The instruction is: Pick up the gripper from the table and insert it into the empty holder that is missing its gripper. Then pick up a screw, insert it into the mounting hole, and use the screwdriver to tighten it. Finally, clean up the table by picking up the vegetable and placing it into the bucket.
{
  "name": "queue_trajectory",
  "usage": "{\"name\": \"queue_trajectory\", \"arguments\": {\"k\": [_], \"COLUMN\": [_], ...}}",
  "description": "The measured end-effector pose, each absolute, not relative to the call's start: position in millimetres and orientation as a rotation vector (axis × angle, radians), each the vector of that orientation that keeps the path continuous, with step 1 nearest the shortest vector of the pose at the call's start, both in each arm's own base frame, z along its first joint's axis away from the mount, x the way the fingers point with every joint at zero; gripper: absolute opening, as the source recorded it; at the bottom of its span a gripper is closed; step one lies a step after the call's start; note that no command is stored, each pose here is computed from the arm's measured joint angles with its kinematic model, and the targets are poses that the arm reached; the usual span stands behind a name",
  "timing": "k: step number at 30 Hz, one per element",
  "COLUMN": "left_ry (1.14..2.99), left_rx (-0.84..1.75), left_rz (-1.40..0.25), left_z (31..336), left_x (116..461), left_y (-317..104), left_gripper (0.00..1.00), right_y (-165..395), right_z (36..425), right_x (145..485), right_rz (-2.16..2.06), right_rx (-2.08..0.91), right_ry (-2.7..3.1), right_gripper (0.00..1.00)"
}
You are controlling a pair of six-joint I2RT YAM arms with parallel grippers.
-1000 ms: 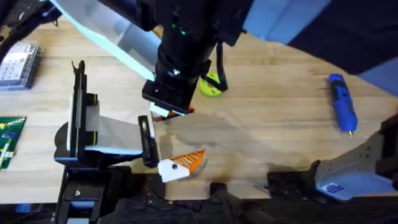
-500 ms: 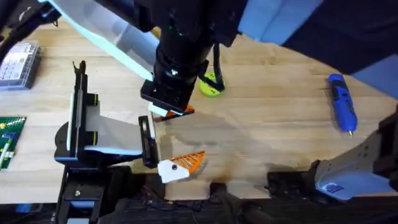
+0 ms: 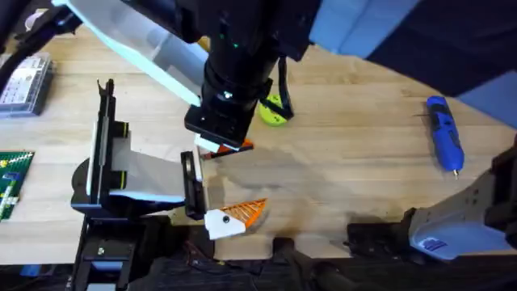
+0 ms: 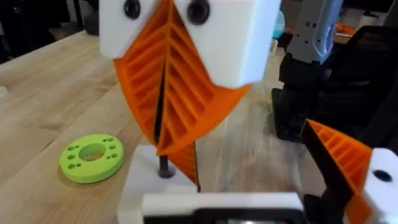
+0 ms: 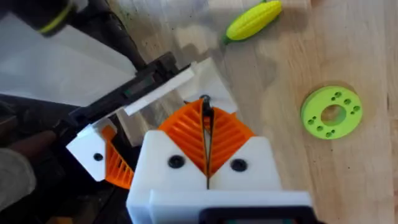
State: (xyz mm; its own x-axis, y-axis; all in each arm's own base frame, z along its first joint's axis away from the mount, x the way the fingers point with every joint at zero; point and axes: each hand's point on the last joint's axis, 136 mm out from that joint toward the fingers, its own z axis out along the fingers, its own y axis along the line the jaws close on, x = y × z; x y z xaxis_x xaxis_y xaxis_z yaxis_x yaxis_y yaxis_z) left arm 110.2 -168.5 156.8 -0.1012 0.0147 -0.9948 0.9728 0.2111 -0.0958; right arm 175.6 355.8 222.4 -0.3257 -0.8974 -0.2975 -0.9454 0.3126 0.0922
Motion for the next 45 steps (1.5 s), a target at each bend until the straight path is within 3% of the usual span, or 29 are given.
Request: {"name": "queue_trajectory", "arguments": {"k": [43,45], "left_ry": [1.392,1.392], "left_rx": [1.023,1.024], "left_rz": [-1.114,-1.117], "left_z": [156.8,156.8], "left_x": [109.5,108.9], "left_y": [-168.7,-168.8], "left_gripper": [0.993,0.993], "right_y": [359.2,359.2], "right_z": [207.3,207.4], "right_x": [172.6,172.7], "right_rz": [0.347,0.348], "right_rx": [-1.734,-1.731], "right_ry": [2.416,2.417], "right_gripper": [0.006,0.059]}}
